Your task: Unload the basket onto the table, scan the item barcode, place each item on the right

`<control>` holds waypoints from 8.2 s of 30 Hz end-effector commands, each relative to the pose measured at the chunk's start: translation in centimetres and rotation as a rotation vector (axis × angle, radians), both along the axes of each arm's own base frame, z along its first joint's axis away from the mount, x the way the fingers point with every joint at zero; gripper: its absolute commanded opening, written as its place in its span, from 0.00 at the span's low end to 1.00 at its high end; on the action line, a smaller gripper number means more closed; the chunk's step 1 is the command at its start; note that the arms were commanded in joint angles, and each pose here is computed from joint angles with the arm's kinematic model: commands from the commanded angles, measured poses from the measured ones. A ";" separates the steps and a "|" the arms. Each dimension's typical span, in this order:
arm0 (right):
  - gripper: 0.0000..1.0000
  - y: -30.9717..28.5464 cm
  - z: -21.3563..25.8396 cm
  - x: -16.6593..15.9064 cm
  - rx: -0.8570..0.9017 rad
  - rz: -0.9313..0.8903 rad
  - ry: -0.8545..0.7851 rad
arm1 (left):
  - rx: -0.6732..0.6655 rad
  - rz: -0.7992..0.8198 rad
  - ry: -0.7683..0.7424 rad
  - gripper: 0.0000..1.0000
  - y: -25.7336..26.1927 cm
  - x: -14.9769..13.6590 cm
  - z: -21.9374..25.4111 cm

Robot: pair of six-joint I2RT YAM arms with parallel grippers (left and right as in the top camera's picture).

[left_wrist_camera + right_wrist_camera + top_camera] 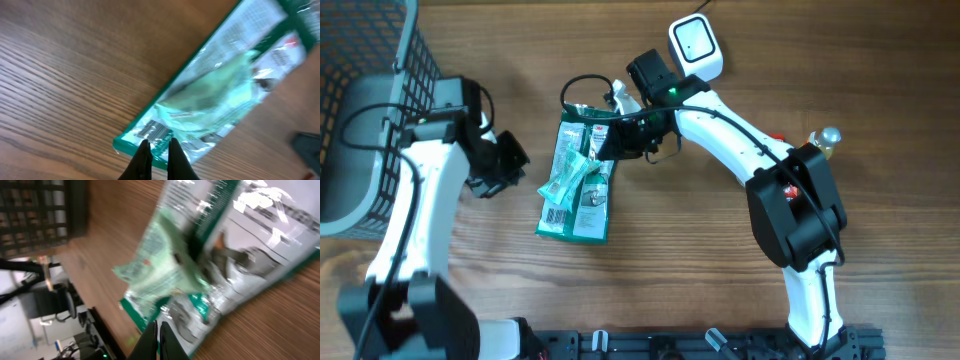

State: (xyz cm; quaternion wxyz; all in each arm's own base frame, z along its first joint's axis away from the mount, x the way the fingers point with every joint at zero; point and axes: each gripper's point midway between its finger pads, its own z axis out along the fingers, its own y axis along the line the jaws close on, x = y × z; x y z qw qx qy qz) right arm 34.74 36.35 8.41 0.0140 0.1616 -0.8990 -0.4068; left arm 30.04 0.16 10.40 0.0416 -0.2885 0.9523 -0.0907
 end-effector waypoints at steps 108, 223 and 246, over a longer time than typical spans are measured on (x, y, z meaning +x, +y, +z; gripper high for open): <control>0.11 3.0 -3.1 1.2 -0.018 -0.028 -0.097 | 0.032 -0.038 -0.124 0.04 -1.5 2.1 -9.6; 0.17 -1.9 -9.3 -0.5 -0.293 -0.115 -0.256 | 0.044 0.048 -0.148 0.04 -3.2 6.8 -9.1; 0.71 -0.2 -0.2 2.5 0.018 -0.074 -0.321 | 0.063 0.057 -0.188 0.07 -2.6 6.9 -7.1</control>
